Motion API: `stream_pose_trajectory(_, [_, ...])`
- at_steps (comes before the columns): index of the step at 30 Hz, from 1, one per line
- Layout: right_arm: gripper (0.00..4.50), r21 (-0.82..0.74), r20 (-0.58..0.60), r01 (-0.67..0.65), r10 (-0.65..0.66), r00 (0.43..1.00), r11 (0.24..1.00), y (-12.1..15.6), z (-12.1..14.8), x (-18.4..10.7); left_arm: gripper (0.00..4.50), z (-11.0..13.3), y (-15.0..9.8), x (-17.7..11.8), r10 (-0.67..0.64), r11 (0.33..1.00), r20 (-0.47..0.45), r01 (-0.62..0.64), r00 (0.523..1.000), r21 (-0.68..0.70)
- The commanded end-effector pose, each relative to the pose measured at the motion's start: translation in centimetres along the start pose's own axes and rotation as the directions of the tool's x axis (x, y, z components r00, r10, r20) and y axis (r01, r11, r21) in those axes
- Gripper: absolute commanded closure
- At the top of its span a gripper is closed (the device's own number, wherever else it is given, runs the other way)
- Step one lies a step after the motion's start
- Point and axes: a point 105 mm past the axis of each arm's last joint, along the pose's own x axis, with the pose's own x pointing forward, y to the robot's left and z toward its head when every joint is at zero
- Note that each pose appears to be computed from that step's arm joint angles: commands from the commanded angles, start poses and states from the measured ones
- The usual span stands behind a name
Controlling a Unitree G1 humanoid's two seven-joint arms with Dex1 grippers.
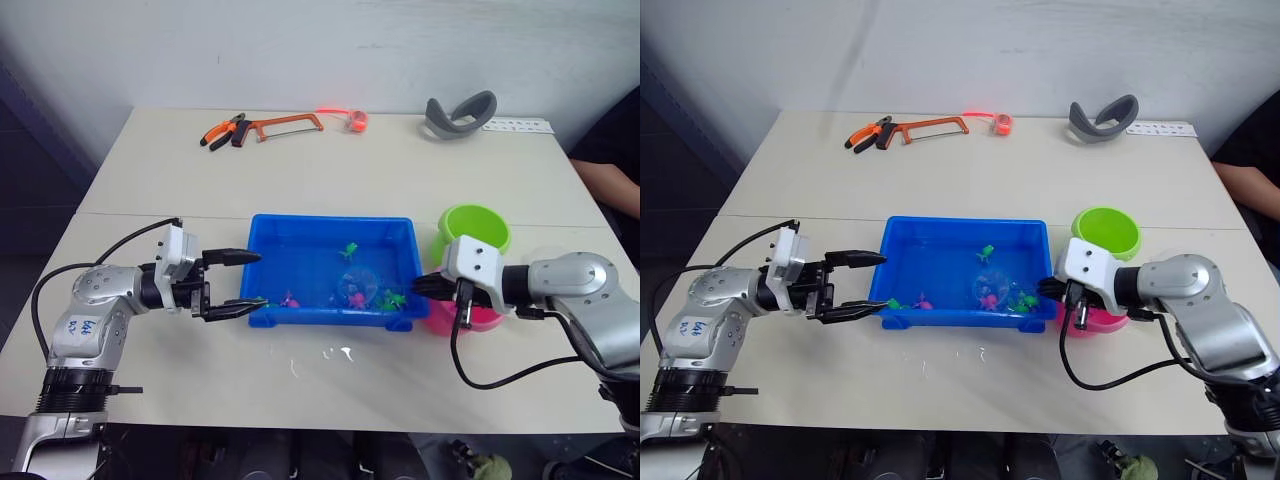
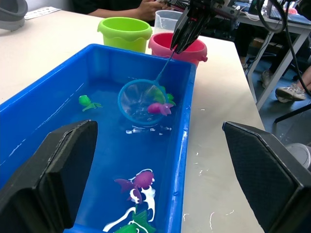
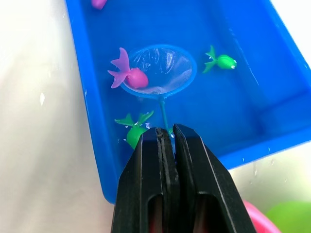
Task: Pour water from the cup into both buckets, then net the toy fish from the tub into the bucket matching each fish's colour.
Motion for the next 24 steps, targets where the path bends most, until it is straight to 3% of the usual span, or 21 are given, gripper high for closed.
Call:
stream_pose_trajectory(1, [4.50,0.126,0.072,0.082,-0.091,0.993,0.989,-1.2,1.6,-2.4,0.02,1.1,0.4,0.1,-0.008,0.999,0.032,0.006,0.999,0.039])
stream_pose_trajectory(8, [4.50,0.178,0.139,0.209,-0.235,0.962,0.961,-1.0,2.8,-8.2,0.02,2.6,0.2,2.9,-0.092,0.995,0.122,0.088,0.988,0.037])
stream_pose_trajectory(13, [4.50,0.199,0.058,0.376,-0.393,0.917,0.905,0.3,1.3,-12.4,0.02,3.6,-0.2,5.5,-0.171,0.985,0.179,0.172,0.969,0.013])
stream_pose_trajectory(16, [4.50,0.197,0.031,0.498,-0.513,0.858,0.845,0.9,0.2,-14.6,0.02,3.7,-0.4,6.8,-0.212,0.977,0.198,0.215,0.957,0.011])
stream_pose_trajectory(24, [4.50,0.121,-0.115,0.613,-0.603,0.790,0.780,4.1,-2.9,-16.2,0.02,3.5,-0.2,8.4,-0.277,0.959,0.207,0.283,0.938,0.002])
